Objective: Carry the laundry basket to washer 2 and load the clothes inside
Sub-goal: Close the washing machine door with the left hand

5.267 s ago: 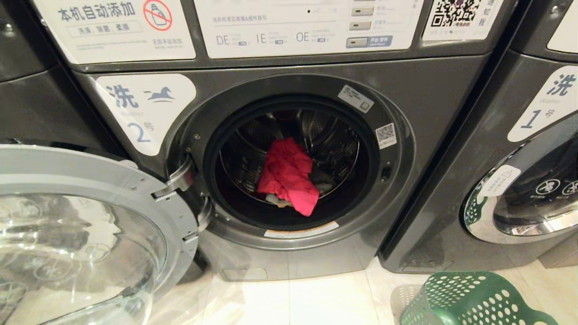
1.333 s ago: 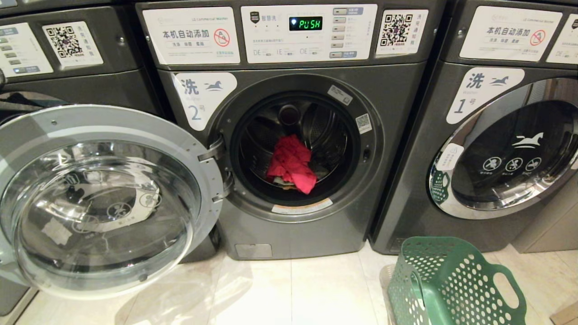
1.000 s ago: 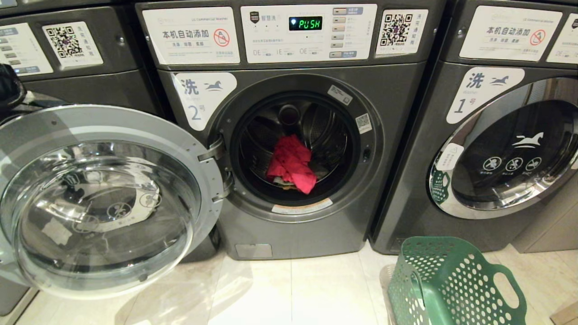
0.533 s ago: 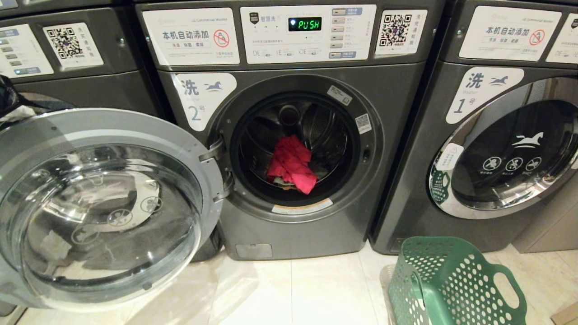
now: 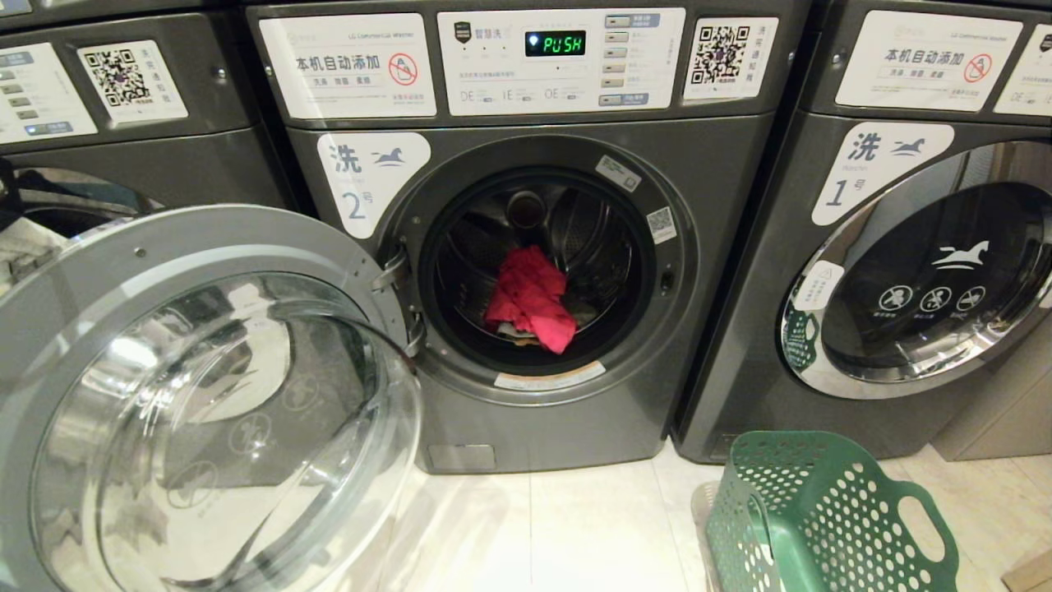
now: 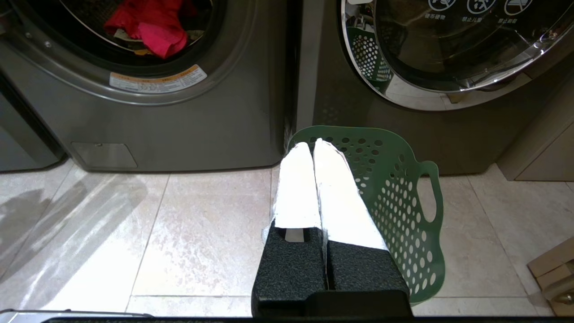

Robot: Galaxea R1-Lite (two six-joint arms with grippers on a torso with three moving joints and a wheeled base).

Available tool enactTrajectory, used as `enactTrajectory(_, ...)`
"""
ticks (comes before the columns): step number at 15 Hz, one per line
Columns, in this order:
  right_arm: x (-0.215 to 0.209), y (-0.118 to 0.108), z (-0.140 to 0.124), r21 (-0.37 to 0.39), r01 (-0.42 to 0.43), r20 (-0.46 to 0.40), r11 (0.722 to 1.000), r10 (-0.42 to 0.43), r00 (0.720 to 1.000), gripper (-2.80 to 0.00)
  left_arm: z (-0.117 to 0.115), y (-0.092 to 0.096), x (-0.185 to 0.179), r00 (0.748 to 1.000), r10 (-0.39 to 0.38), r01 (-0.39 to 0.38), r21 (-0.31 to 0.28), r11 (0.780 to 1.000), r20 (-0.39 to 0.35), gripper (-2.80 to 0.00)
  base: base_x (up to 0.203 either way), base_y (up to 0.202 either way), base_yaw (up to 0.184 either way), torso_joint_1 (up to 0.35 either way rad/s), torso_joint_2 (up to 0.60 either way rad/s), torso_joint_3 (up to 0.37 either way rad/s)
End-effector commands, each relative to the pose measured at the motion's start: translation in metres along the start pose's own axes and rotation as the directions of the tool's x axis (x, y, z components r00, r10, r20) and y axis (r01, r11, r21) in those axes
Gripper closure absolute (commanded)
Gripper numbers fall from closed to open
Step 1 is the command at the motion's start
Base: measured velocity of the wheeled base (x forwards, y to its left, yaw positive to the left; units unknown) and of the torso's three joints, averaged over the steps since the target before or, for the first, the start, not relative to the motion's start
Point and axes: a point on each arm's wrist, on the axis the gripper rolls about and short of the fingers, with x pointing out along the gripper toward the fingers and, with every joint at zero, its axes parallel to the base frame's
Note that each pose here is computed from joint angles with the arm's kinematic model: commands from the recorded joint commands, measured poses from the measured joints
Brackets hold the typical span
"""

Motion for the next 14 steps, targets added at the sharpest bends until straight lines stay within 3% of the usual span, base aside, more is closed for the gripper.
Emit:
enactTrajectory(1,0.000,0.000,0.000,0.000,-0.001,-0.001,1.000,0.001,1.000,0.00,-0.008,-0.013,-0.021,0.999,-0.034,0.033,0.029,0.999,0.025,0.00,0.000,0.000,0.000,0.000,0.00,0.000)
enactTrajectory(4,0.000,0.000,0.000,0.000,-0.001,-0.001,1.000,0.001,1.000,0.00,-0.025,-0.035,-0.037,0.993,-0.113,0.115,0.053,0.992,-0.045,0.00,0.000,0.000,0.000,0.000,0.00,0.000)
enactTrajectory(9,0.000,0.000,0.000,0.008,0.000,-0.001,1.000,0.000,1.000,0.00,-0.048,-0.077,-0.042,0.949,-0.269,0.273,-0.001,0.962,-0.166,0.00,0.000,0.000,0.000,0.000,0.00,0.000)
enactTrajectory(14,0.000,0.000,0.000,0.005,0.000,-0.003,1.000,0.000,1.000,0.00,-0.077,-0.118,-0.021,0.912,-0.290,0.311,0.029,0.950,-0.289,0.00,0.000,0.000,0.000,0.000,0.00,0.000)
